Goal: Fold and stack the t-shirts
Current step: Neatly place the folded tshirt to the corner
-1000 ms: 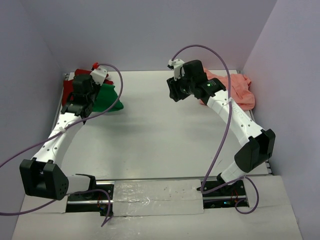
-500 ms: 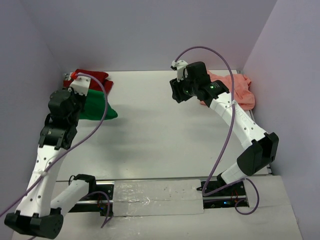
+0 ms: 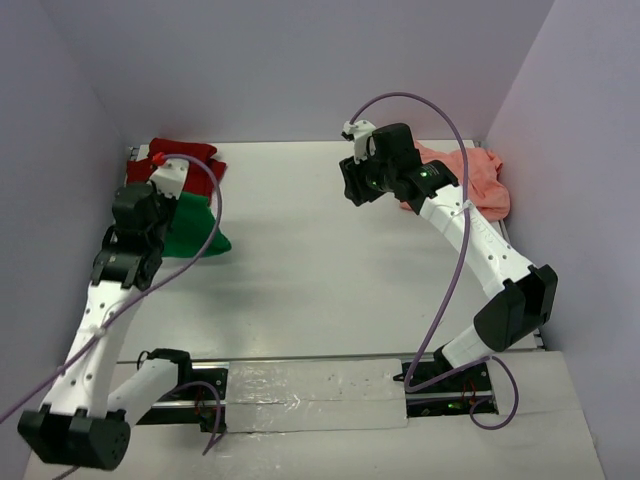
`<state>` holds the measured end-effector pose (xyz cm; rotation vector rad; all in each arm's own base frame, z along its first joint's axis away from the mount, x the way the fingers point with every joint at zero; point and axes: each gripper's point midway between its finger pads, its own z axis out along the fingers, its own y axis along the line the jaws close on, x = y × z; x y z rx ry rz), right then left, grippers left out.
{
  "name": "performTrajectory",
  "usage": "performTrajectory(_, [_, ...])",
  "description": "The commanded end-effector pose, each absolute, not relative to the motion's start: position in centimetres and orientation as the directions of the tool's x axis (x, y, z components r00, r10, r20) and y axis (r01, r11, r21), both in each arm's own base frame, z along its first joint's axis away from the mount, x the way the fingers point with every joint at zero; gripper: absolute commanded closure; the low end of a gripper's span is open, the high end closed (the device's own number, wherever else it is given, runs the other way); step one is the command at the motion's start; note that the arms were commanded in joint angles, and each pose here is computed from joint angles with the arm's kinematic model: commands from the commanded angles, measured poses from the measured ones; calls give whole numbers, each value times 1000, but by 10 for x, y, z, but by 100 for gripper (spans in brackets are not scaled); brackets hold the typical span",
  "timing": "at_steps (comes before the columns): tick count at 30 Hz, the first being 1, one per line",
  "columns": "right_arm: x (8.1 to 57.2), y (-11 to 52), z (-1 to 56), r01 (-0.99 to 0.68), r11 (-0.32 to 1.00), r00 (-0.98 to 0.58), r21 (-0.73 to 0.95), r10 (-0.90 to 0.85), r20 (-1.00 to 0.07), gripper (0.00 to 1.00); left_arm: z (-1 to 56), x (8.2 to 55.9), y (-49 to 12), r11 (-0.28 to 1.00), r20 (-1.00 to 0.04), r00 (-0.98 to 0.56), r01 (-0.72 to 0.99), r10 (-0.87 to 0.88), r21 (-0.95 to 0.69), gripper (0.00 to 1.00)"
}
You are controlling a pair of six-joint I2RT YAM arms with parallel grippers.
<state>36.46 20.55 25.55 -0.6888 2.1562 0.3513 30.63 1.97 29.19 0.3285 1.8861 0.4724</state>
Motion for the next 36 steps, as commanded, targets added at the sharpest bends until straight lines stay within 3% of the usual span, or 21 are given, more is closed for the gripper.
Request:
performTrajectory(1, [372,202,271,-569,823,-475,-4,-332,-815,49,302,362,29,865,-842,-278,-67,462,497,100])
performTrajectory(3, [372,202,266,-568,823,-485,0,-335,-808,49,316,395,47,874,-867,-235,-111,440,473,100])
performTrajectory(5, [374,198,260,-560,828,-498,3,-335,-800,49,283,439,74,879,-855,-320,-113,409,463,100])
performTrajectory(6, [375,198,258,-562,827,-502,6,-336,-797,49,304,461,82,879,-872,-277,-147,403,453,100])
performTrajectory(8, [379,195,252,-554,832,-518,12,-334,-788,49,249,526,105,878,-842,-377,-131,386,461,100])
performTrajectory(9, [380,193,250,-551,835,-522,13,-332,-786,49,286,534,110,873,-866,-315,-177,387,455,100])
performTrajectory(10, [381,193,249,-551,834,-526,16,-332,-783,49,231,560,116,884,-838,-407,-134,363,448,100])
performTrajectory(12, [381,191,245,-551,834,-535,24,-331,-777,49,247,597,134,868,-853,-373,-195,366,458,100])
performTrajectory(13, [381,190,243,-546,837,-539,24,-330,-775,49,203,616,140,867,-828,-427,-171,362,468,100])
performTrajectory(15, [382,190,244,-548,836,-540,30,-326,-776,49,184,651,150,863,-818,-441,-164,369,478,99])
performTrajectory(17, [384,191,246,-549,835,-539,33,-324,-777,49,169,667,151,861,-803,-466,-150,373,487,85])
performTrajectory(18, [384,192,246,-552,833,-541,38,-323,-777,49,159,680,152,856,-802,-461,-153,379,493,52])
performTrajectory(19, [383,192,247,-553,832,-540,39,-323,-777,49,156,683,152,844,-795,-468,-170,385,509,36])
performTrajectory(20, [383,192,247,-554,831,-539,40,-322,-778,49,153,687,151,834,-791,-463,-173,400,523,2])
performTrajectory(24, [384,192,244,-557,830,-540,35,-329,-774,49,125,680,151,833,-786,-490,-191,377,520,1])
performTrajectory(27, [386,195,237,-562,826,-551,44,-334,-765,49,158,664,146,840,-827,-422,-228,370,492,1])
performTrajectory(36, [385,193,252,-542,840,-481,-25,-335,-810,49,375,556,118,898,-956,-97,-327,279,295,1])
